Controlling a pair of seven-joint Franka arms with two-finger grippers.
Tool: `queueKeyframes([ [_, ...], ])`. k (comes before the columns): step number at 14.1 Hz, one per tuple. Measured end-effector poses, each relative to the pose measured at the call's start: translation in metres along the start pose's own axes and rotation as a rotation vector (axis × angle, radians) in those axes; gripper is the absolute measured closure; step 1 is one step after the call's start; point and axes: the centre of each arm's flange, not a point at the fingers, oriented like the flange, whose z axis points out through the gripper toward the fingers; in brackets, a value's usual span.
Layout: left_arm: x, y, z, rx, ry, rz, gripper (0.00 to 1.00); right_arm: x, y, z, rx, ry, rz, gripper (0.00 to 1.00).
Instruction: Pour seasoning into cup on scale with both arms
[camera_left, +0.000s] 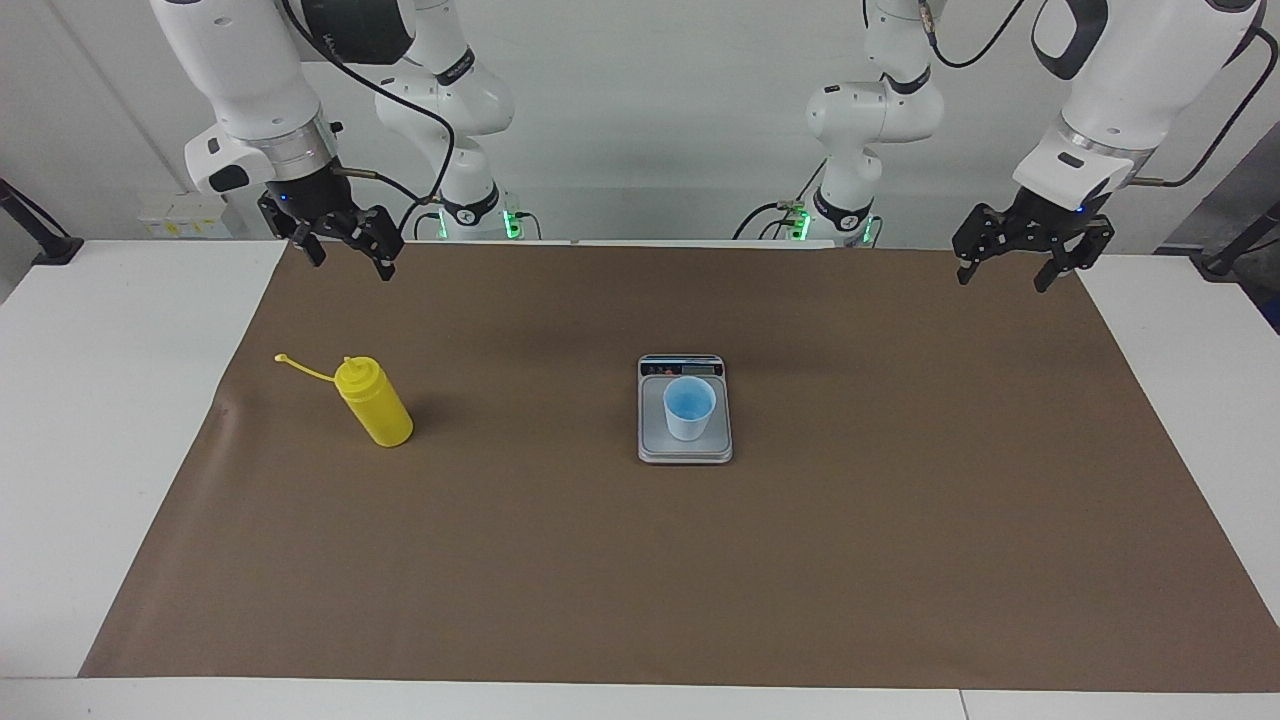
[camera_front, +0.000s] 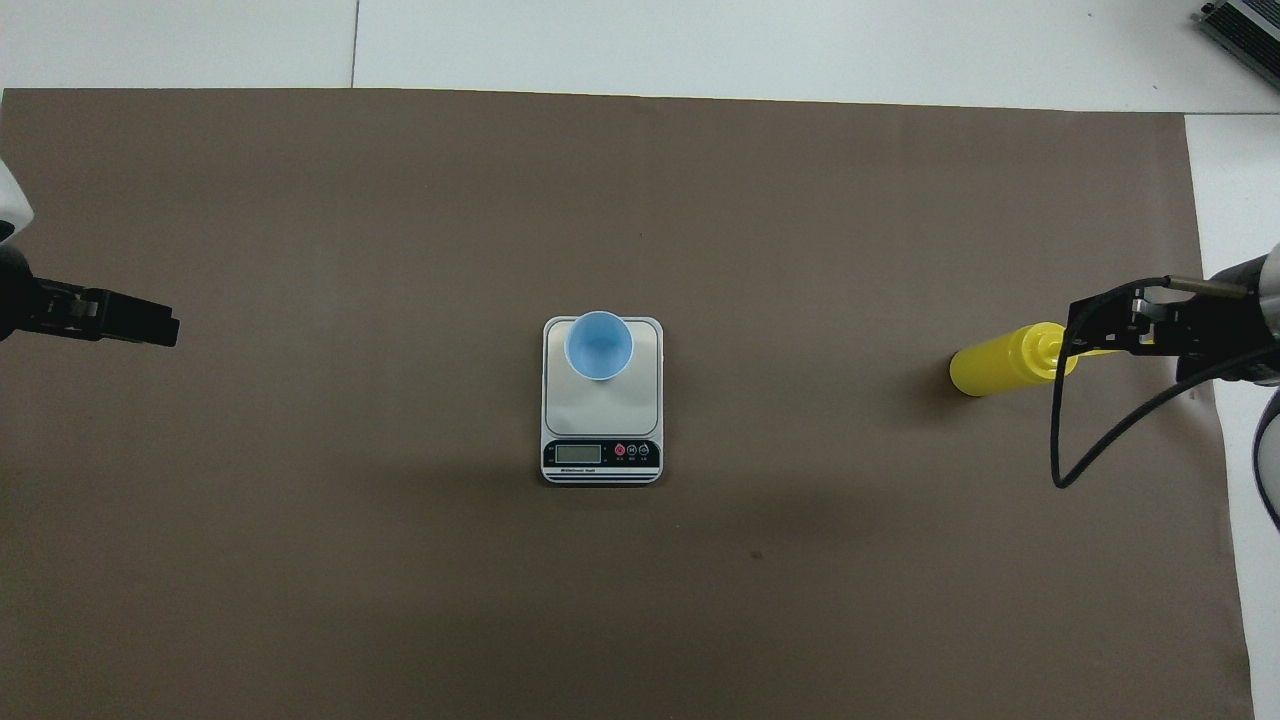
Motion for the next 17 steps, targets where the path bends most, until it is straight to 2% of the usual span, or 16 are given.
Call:
queueKeyframes([
  [17,-0.0002,0.0,0.0026,-0.003,-0.005,-0.001,0.0,0.0007,0.0056,0.0007,-0.001,-0.007,0.01,0.0],
])
